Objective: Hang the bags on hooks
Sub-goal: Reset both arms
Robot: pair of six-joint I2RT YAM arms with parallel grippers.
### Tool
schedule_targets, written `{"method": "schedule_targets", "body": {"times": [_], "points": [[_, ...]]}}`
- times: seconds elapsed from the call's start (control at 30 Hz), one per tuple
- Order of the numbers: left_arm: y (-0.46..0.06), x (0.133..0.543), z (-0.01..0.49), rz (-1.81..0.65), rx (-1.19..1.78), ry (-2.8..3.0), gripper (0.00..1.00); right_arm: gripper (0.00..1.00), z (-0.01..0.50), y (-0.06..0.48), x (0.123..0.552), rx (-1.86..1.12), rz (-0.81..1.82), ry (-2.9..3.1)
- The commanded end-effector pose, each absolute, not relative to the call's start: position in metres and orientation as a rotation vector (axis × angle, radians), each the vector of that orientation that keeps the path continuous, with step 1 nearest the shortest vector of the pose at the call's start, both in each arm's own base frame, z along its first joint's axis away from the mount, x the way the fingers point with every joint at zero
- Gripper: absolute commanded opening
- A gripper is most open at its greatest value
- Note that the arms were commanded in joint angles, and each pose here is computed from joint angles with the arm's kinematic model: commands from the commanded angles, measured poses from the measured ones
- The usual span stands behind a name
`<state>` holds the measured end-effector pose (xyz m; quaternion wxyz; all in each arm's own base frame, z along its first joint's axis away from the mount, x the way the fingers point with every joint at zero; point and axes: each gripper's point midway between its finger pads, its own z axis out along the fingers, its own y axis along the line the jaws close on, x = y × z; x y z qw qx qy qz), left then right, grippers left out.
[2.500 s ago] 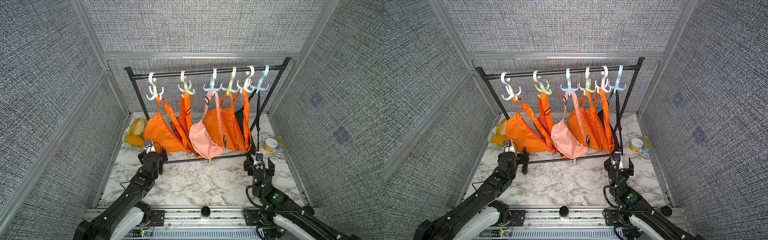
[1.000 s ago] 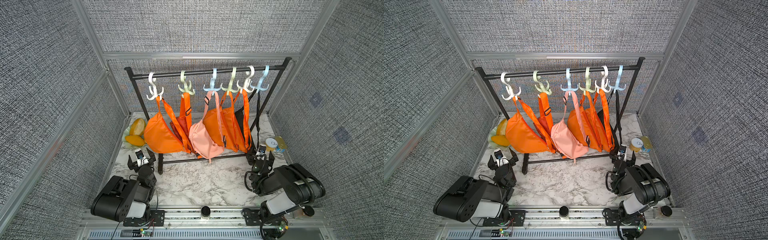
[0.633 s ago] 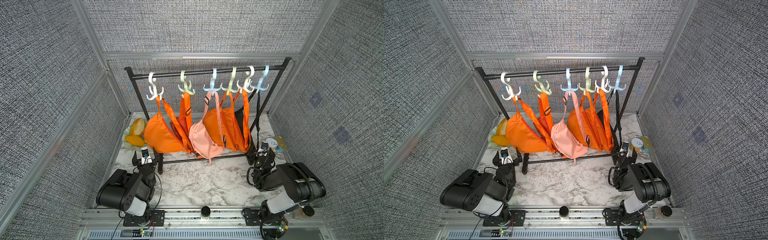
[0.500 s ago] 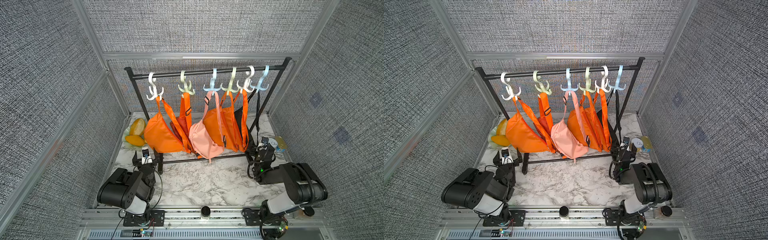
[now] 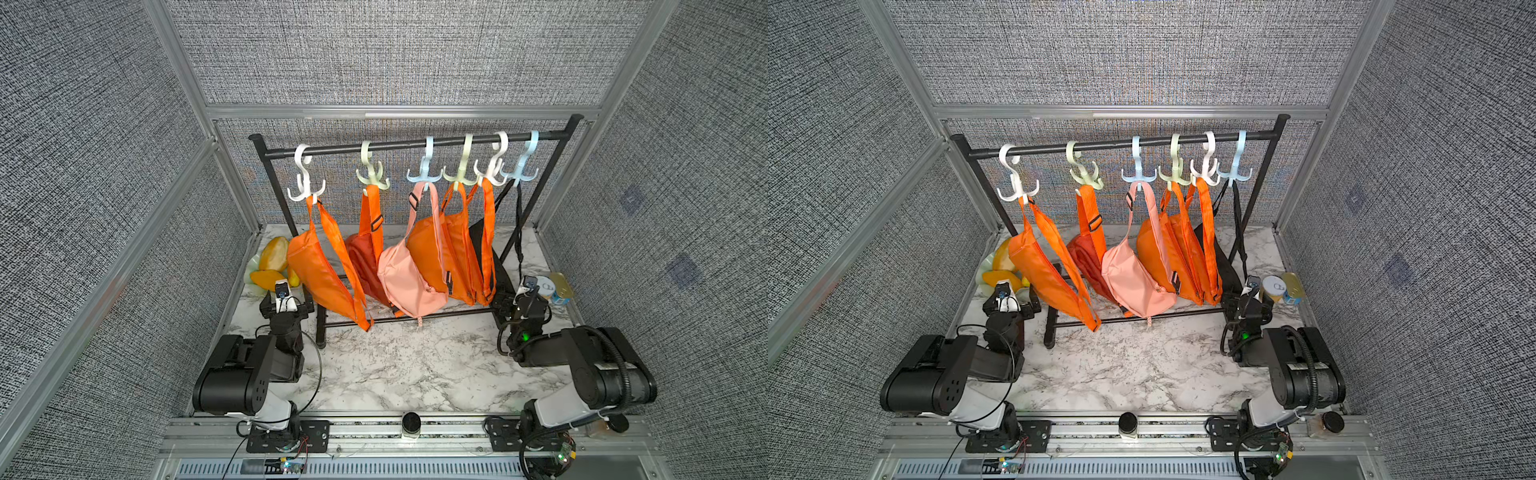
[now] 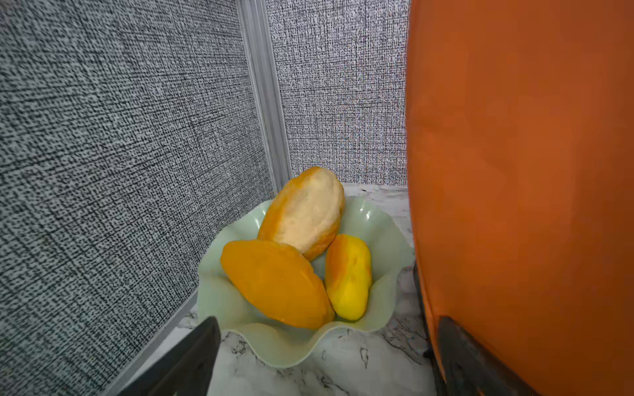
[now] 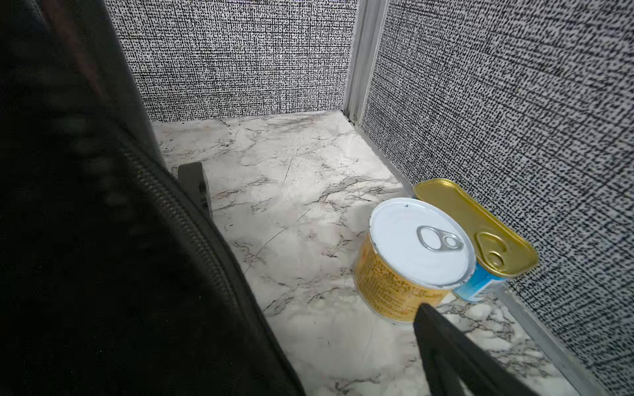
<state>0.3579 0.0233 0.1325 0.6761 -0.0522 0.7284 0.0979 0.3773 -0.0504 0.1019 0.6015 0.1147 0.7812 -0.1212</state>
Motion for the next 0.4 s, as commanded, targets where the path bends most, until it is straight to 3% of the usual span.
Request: {"method": "schedule_targets", "body": {"times": [0.0,0.37], "points": [[0.0201,0.358,0.1299,0.195,-0.11,1.648,0.99,0.99,0.1036,-0.0502,0.3775,0.279,-0.27,1.802],[0.0194,0.3585,0.1299,0.193,-0.108,1.649,0.99,0.99,0.1035,-0.0502,0.3773,0.279,-0.27,1.801]]}}
